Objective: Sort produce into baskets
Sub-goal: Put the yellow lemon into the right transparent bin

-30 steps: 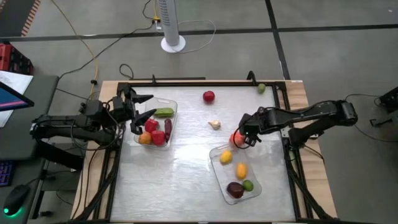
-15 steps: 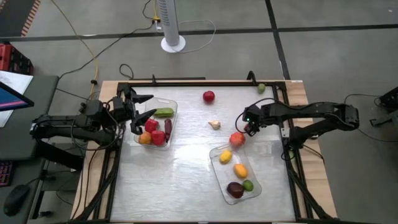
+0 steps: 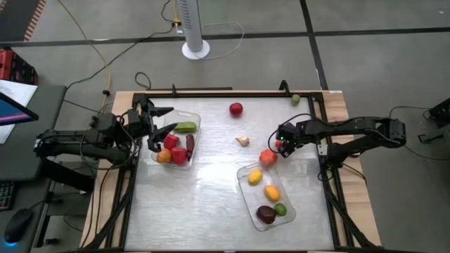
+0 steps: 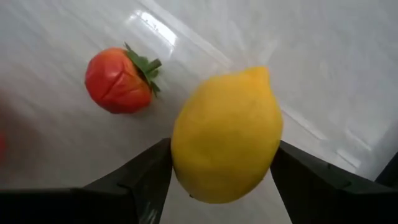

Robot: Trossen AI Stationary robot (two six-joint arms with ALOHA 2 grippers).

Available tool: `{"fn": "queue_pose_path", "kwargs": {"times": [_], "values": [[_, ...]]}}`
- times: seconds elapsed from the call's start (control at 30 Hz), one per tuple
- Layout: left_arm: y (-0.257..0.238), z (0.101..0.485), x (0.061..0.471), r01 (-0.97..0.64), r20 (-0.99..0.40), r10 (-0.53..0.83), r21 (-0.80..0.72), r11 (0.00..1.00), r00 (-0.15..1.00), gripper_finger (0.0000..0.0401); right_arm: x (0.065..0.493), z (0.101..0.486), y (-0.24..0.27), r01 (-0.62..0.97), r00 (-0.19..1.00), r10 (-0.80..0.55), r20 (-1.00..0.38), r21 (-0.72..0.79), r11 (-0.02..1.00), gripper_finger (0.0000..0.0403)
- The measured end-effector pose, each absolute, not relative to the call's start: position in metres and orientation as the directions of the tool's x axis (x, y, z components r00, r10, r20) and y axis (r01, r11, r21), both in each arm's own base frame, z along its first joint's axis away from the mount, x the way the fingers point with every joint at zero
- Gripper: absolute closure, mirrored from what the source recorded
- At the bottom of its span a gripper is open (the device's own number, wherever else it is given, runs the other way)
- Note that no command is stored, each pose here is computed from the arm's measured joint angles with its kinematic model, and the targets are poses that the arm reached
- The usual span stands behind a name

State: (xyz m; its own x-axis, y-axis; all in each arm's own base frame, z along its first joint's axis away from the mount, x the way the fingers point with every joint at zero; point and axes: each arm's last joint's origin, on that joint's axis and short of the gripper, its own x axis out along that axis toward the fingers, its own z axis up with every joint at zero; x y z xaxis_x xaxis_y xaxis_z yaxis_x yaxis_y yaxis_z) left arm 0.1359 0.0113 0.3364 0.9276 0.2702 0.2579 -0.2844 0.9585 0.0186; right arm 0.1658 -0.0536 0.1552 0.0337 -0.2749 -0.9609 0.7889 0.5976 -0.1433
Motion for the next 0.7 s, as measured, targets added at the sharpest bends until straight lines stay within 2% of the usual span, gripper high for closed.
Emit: {"fn": "queue_pose_path", "kwargs": {"times": [0.37,0.57,0.7], "values": [[0.011,0.336,0.136,-0.284,0.259,0.27,0.019,0.959,0.927,0.0136,0.168,0.158,-0.053,0.77,0.053,-0.25,-0.967,-0.12,0.626,0.0191],[0.011,0.337,0.136,-0.284,0.259,0.27,0.019,0.959,0.927,0.0136,0.185,0.187,-0.045,0.723,0.105,-0.229,-0.968,-0.084,0.686,0.0181],[0.011,0.337,0.136,-0.286,0.259,0.27,0.025,0.958,0.927,0.0136,0.2,0.224,-0.027,0.665,0.226,-0.229,-0.947,-0.022,0.747,0.018]]}}
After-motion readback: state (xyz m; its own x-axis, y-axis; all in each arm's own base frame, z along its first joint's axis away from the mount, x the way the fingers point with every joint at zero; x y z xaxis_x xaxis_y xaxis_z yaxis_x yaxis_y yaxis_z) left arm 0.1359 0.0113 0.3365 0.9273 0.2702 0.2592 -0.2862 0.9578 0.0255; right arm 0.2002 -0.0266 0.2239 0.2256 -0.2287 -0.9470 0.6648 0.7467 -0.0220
